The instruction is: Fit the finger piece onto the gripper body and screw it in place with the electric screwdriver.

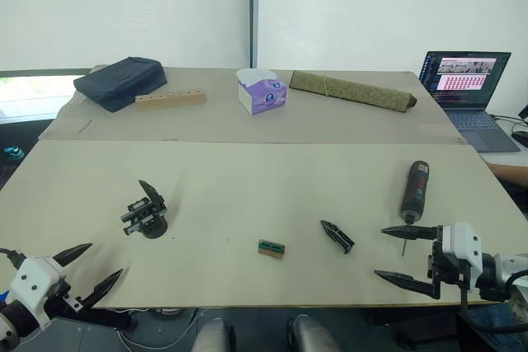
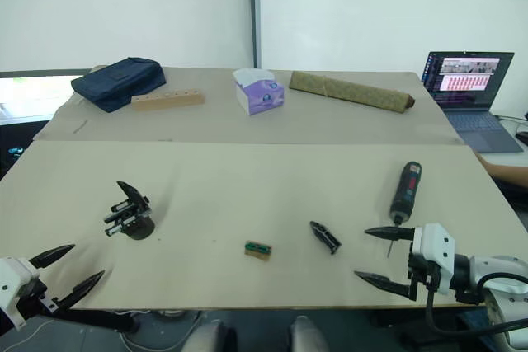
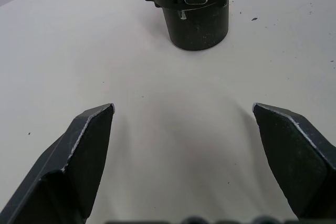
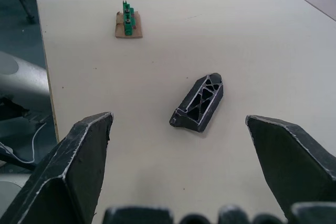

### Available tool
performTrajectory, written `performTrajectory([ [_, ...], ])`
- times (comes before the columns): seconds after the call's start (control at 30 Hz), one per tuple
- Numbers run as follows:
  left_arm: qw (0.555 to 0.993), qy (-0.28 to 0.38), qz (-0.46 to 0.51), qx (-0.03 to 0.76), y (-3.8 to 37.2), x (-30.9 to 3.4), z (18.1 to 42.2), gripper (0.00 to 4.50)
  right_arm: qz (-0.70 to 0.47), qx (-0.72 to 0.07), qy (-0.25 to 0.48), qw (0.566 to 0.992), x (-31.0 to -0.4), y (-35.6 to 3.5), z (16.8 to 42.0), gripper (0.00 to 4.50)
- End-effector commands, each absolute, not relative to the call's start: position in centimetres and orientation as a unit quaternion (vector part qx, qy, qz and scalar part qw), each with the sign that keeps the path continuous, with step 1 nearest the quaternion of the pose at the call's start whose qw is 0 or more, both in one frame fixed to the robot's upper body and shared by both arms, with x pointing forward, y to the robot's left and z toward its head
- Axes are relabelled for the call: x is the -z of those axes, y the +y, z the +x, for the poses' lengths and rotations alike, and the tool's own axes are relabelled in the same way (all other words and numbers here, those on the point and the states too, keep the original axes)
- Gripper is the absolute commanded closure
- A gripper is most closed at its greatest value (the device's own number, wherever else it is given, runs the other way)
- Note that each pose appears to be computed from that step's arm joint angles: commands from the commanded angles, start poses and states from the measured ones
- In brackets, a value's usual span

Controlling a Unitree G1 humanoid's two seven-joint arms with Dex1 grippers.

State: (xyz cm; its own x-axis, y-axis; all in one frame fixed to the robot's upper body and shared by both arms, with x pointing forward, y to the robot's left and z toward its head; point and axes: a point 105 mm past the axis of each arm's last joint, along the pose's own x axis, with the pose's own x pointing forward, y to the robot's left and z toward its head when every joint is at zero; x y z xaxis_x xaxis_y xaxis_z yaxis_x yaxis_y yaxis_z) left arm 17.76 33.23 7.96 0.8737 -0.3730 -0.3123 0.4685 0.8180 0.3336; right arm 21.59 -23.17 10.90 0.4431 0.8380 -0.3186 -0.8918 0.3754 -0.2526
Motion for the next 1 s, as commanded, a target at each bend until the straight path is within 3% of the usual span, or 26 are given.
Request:
performTrajectory([
  [0.03, 0.950, 0.105, 0.197, 0.219, 33.4, -8.8, 17.9, 0.05, -0.207, -0.515, 0.034, 0.831, -12.3, -23.2, 22.1, 0.00],
  [0.17, 0.978, 0.068, 0.091, 0.176, 34.5, -10.4, 17.8, 0.05, -0.173, -0.505, 0.003, 0.846, -13.6, -21.7, 23.1, 0.00],
  [0.3, 0.984, 0.082, 0.074, 0.137, 35.9, -9.2, 16.5, 0.05, -0.104, -0.518, -0.100, 0.843, -16.5, -19.1, 23.2, 0.00],
  [0.5, 0.985, 0.090, 0.076, 0.125, 35.9, -7.9, 15.7, 0.05, -0.124, -0.538, -0.153, 0.820, -17.2, -17.1, 22.6, 0.00],
  [0.67, 0.980, 0.052, 0.087, 0.172, 33.0, -9.1, 17.7, 0.05, -0.135, -0.564, -0.155, 0.799, -16.6, -16.5, 21.6, 0.00],
  [1.0, 0.972, 0.070, 0.086, 0.207, 29.1, -7.1, 22.7, 0.05, -0.143, -0.565, -0.137, 0.801, -15.0, -17.3, 21.6, 0.00],
])
